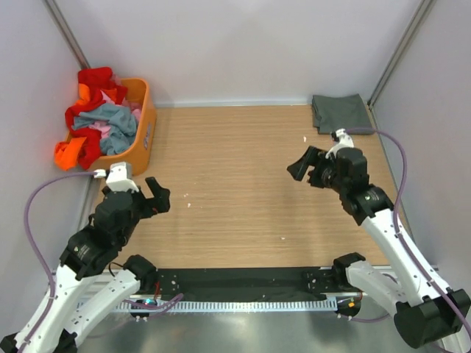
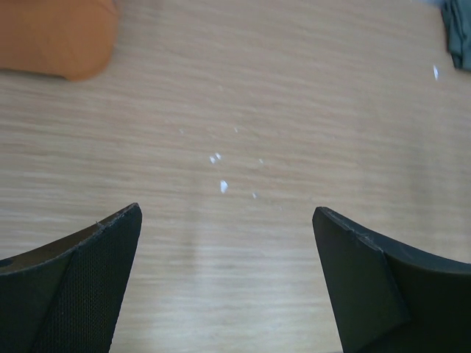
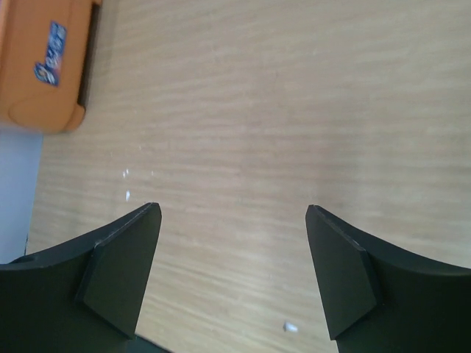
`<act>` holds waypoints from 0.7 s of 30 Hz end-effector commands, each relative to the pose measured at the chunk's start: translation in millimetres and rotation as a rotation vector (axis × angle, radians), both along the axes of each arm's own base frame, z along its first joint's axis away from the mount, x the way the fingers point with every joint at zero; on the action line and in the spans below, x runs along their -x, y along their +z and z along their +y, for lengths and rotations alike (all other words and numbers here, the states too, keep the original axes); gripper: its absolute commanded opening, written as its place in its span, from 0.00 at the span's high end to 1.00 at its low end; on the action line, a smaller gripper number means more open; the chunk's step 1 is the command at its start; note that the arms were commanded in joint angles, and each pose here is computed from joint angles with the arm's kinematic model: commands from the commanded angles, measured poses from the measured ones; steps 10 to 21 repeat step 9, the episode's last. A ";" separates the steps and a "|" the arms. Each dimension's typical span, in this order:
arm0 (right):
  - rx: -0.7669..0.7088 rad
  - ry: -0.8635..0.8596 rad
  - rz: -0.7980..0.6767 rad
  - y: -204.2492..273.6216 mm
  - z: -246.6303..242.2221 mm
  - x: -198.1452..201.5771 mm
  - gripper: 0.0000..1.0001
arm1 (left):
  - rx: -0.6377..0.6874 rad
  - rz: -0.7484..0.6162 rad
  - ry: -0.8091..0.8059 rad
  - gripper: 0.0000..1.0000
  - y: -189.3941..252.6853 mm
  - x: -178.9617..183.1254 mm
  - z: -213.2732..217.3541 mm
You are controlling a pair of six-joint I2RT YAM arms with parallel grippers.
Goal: Fold and stack the t-shirts
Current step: Reset both grippers
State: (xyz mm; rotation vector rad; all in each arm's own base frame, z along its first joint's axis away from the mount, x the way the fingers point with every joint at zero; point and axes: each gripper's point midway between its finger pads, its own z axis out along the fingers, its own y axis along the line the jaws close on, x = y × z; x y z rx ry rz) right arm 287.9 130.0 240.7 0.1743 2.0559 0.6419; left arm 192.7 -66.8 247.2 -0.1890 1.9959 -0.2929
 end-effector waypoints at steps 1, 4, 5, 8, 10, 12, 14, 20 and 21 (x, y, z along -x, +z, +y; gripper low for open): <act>-0.109 0.044 -0.009 -2.8 13.5 20.8 0.13 | -0.033 -0.183 0.200 0.00 43.1 -9.6 40.9; -0.064 0.025 -0.009 -7.0 1.8 35.3 0.09 | -0.064 -0.231 0.291 0.00 63.5 -7.3 61.5; -0.059 0.024 -0.033 -1.8 -1.7 41.6 0.09 | -0.075 -0.233 0.307 0.00 68.0 -7.1 64.9; -0.028 0.054 -0.027 -7.3 -3.1 51.3 0.09 | -0.130 -0.246 0.333 0.00 90.3 -9.8 71.8; -0.015 0.052 -0.004 -12.0 -5.7 56.2 0.09 | -0.129 -0.271 0.342 0.00 106.9 -9.2 74.6; -0.015 0.052 -0.004 -12.0 -5.7 56.2 0.09 | -0.129 -0.271 0.342 0.00 106.9 -9.2 74.6; -0.015 0.052 -0.004 -12.0 -5.7 56.2 0.09 | -0.129 -0.271 0.342 0.00 106.9 -9.2 74.6; -0.015 0.052 -0.004 -12.0 -5.7 56.2 0.09 | -0.129 -0.271 0.342 0.00 106.9 -9.2 74.6; -0.015 0.052 -0.004 -12.0 -5.7 56.2 0.09 | -0.129 -0.271 0.342 0.00 106.9 -9.2 74.6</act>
